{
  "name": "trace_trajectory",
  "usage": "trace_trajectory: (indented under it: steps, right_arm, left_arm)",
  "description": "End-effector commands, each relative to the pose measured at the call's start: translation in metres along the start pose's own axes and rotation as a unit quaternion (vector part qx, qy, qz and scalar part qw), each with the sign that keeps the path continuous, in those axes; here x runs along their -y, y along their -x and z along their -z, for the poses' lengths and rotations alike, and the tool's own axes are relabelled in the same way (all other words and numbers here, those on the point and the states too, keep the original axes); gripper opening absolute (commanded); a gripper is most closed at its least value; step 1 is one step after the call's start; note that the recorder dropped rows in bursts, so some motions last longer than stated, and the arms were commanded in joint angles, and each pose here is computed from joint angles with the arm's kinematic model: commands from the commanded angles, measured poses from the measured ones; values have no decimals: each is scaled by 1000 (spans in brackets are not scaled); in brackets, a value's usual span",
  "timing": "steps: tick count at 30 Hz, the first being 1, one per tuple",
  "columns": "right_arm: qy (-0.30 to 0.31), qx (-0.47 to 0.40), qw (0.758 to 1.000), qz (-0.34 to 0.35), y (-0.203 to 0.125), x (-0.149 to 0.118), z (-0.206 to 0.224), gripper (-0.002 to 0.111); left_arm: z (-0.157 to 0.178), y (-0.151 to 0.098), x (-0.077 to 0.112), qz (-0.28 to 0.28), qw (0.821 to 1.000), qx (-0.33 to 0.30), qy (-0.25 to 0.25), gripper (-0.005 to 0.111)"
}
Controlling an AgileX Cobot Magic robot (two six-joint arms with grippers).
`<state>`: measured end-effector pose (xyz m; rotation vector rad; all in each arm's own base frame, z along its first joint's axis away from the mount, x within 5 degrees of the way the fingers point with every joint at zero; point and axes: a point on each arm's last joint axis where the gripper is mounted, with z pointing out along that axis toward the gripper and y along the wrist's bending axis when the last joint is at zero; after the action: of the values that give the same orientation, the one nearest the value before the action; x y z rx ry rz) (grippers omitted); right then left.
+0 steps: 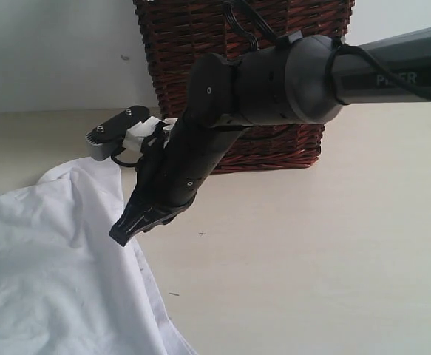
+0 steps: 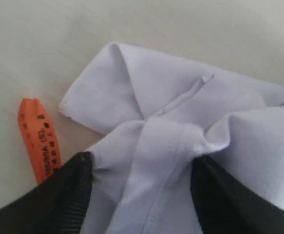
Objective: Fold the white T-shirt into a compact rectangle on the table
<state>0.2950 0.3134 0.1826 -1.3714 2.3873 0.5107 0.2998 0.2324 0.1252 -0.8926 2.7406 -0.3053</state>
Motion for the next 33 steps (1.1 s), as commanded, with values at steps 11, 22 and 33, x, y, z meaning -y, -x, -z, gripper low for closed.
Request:
trace_trajectory:
  steps: [11, 22, 33]
  right_arm:
    - [-14, 4, 1000, -5, -1, 16, 22, 0]
    - [2, -4, 1000, -20, -4, 22, 26, 0]
    - [16, -14, 1000, -9, -6, 19, 27, 0]
  left_arm:
    - [18, 8, 92, -89, 976, 4, -200, 0]
    - [119, 21, 177, -198, 949, 151, -192, 0]
    - [110, 22, 165, -207, 956, 183, -95, 49]
